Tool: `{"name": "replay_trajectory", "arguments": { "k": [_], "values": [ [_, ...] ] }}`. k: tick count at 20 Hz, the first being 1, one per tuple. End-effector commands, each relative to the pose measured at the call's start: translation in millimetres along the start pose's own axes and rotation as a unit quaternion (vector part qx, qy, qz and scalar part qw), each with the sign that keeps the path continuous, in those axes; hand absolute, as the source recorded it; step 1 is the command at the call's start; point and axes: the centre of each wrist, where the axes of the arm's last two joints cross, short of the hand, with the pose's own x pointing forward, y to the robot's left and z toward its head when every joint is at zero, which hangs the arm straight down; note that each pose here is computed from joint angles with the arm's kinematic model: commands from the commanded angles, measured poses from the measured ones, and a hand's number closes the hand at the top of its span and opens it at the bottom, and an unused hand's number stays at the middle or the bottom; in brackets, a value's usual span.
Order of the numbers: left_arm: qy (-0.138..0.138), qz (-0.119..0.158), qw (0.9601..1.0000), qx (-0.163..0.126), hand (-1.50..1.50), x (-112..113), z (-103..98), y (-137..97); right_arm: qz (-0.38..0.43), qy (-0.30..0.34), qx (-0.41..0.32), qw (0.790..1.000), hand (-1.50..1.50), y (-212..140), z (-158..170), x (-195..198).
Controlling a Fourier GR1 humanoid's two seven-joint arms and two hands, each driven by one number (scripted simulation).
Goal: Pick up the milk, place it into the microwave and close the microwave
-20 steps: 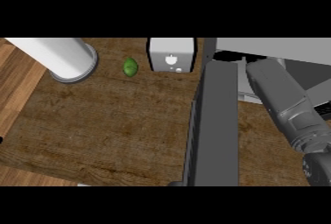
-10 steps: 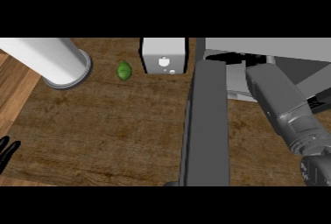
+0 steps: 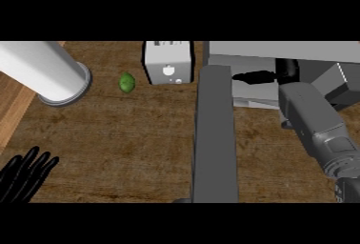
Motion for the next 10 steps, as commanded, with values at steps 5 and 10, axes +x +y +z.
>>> {"name": "replay_trajectory", "arguments": {
  "k": [5, 10],
  "values": [
    [0.050, 0.026, 0.9943, -0.090, -1.50, -30, -10, -29, -0.151, 0.013, 0.055, 0.987, -1.50, 17, 46, -41],
    [0.055, -0.002, 0.9935, -0.100, -1.50, -51, -28, -22, -0.229, 0.018, 0.072, 0.970, -1.50, 40, 81, -63]
  ]
}}
